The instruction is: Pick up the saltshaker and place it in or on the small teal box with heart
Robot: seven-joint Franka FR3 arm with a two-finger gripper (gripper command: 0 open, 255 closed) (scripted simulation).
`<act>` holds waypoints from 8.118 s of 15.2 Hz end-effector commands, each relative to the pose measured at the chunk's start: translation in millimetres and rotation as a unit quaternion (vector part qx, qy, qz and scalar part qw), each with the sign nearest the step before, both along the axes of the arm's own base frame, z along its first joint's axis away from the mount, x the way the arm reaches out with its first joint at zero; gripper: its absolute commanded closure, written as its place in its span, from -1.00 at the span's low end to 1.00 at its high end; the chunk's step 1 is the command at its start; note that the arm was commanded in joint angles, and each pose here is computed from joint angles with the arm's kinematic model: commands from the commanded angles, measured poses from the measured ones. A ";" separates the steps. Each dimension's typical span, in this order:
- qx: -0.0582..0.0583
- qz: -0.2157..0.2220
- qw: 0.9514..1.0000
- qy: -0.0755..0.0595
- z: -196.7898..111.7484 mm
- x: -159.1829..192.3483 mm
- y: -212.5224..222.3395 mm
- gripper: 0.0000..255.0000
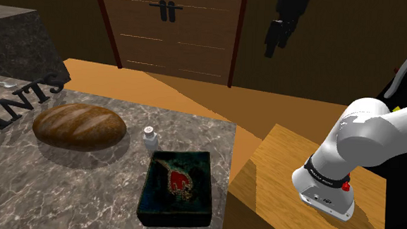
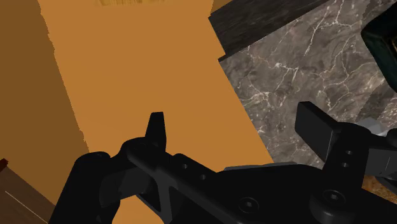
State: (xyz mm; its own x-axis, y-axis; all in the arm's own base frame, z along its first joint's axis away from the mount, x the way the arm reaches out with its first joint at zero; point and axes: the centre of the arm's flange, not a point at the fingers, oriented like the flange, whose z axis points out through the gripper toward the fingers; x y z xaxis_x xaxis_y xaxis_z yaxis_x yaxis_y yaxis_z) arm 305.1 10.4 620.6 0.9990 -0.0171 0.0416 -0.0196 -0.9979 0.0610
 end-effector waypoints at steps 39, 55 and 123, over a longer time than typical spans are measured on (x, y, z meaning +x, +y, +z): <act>-0.014 0.014 0.988 0.151 -250.9 297.9 360.7 -1.00; -0.014 0.015 0.988 0.155 -297.4 294.1 366.6 -1.00; -0.014 0.015 0.988 0.155 -163.8 85.8 423.2 1.00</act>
